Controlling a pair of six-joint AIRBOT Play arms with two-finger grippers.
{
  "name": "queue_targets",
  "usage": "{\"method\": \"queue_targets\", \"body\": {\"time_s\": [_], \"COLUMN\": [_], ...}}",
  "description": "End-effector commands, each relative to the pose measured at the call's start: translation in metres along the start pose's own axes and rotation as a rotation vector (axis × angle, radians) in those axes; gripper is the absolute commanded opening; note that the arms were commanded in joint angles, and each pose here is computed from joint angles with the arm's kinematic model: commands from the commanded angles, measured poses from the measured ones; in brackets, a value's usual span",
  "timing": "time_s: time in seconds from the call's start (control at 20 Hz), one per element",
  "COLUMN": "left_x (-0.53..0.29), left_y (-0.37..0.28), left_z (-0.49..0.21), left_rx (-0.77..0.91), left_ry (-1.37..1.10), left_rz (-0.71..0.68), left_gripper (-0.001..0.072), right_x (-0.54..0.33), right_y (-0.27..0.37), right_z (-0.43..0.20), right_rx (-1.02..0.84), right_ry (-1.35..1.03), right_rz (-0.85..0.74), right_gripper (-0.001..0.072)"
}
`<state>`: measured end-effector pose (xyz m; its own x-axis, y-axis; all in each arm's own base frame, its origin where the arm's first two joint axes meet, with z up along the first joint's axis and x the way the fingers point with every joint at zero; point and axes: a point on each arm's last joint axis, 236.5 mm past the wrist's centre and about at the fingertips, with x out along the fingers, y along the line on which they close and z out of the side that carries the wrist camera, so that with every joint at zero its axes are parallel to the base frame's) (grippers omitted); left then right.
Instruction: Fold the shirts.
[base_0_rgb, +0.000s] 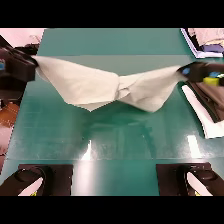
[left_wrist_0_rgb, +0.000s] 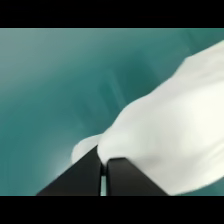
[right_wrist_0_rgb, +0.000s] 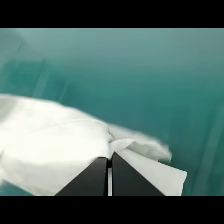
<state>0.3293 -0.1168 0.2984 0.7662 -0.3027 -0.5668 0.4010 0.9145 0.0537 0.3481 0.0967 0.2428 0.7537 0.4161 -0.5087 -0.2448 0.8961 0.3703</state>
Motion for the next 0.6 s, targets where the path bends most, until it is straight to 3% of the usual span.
{"method": "queue_targets", "body": {"time_s": [0.0,0.2,0.4,0.55], "left_x": [-0.03,-0.084,-0.151,-0.141], "left_y": [0.006,0.003,-0.025,-0.035], "left_z": [0.039,0.083,0.114,0.094], "left_rx": [0.017,0.022,0.024,0.026], "left_ry": [-0.132,-0.294,-0.439,-0.346], "left_rz": [0.032,0.031,-0.074,-0.117], "left_gripper": [0.0028,0.0028,0.0028,0.0027], "right_x": [-0.059,-0.119,-0.174,-0.176], "right_y": [-0.001,0.023,0.06,0.067], "right_z": [0.051,0.092,0.123,0.119], "right_rx": [-0.067,-0.138,-0.222,-0.198], "right_ry": [-0.152,-0.274,-0.412,-0.354], "right_rz": [-0.078,-0.098,-0.084,-0.07], "right_gripper": [0.0012,0.0012,0.0012,0.0011]}}
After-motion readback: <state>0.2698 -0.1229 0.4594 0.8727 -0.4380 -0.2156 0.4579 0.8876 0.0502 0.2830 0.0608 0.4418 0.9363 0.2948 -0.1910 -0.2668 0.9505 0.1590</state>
